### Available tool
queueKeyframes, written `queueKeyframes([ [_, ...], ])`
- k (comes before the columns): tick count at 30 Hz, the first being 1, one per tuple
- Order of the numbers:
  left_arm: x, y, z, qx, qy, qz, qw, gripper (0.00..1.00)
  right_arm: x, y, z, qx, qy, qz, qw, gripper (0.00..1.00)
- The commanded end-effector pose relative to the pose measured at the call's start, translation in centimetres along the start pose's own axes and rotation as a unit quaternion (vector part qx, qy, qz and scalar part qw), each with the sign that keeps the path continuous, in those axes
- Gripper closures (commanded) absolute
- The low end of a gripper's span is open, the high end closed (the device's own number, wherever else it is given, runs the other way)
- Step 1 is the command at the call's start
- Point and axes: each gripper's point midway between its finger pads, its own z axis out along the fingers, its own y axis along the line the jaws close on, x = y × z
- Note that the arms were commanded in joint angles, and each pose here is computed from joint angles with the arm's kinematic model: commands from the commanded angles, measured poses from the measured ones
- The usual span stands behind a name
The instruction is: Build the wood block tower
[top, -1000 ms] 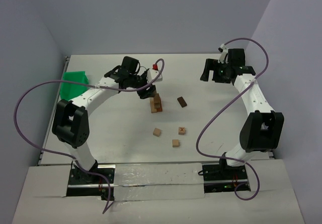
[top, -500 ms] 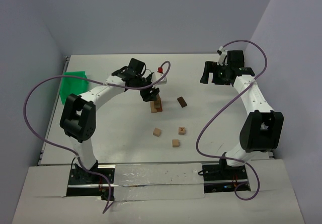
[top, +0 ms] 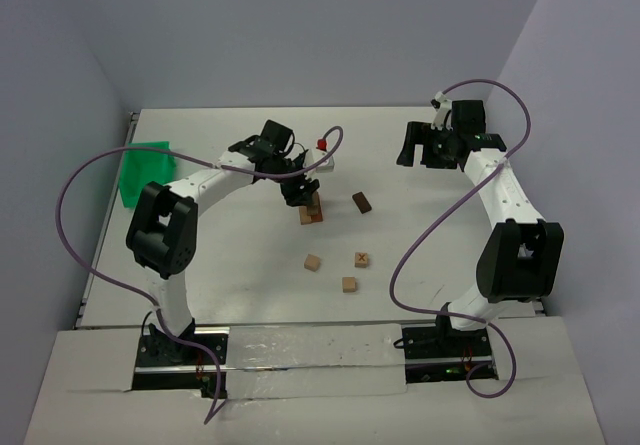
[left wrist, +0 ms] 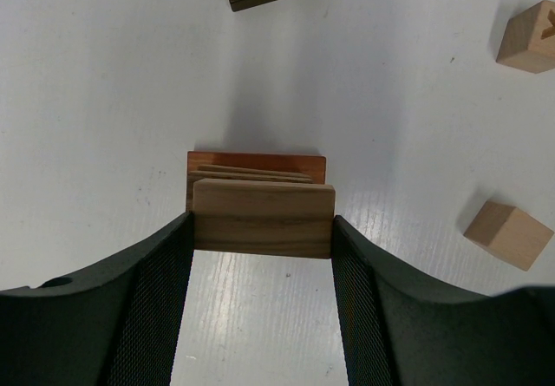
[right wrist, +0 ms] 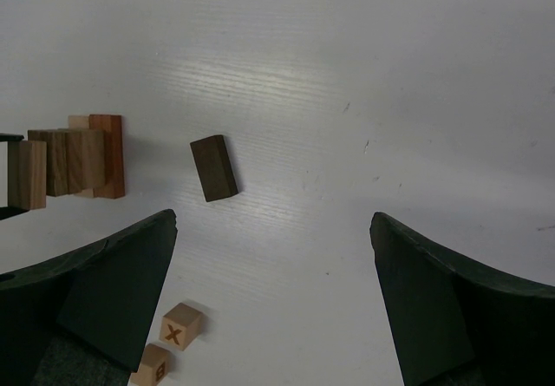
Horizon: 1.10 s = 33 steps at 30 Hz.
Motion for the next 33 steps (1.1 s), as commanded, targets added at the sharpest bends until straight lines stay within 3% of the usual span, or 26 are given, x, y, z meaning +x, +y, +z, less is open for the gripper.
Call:
queueKeyframes([
  [1, -1.90, 0.93, -0.27, -0.012, -0.015, 0.010, 1.000, 0.59, -0.81, 0.23, -0.32, -0.008, -0.017, -0.009, 1.000, 0.00],
  [33, -1.76, 1.61, 0.09, -0.015, -0.009, 0.020, 1.000, 0.52, -0.82, 0.35, -0.01, -0.014, -0.014, -0.006, 1.000, 0.00],
])
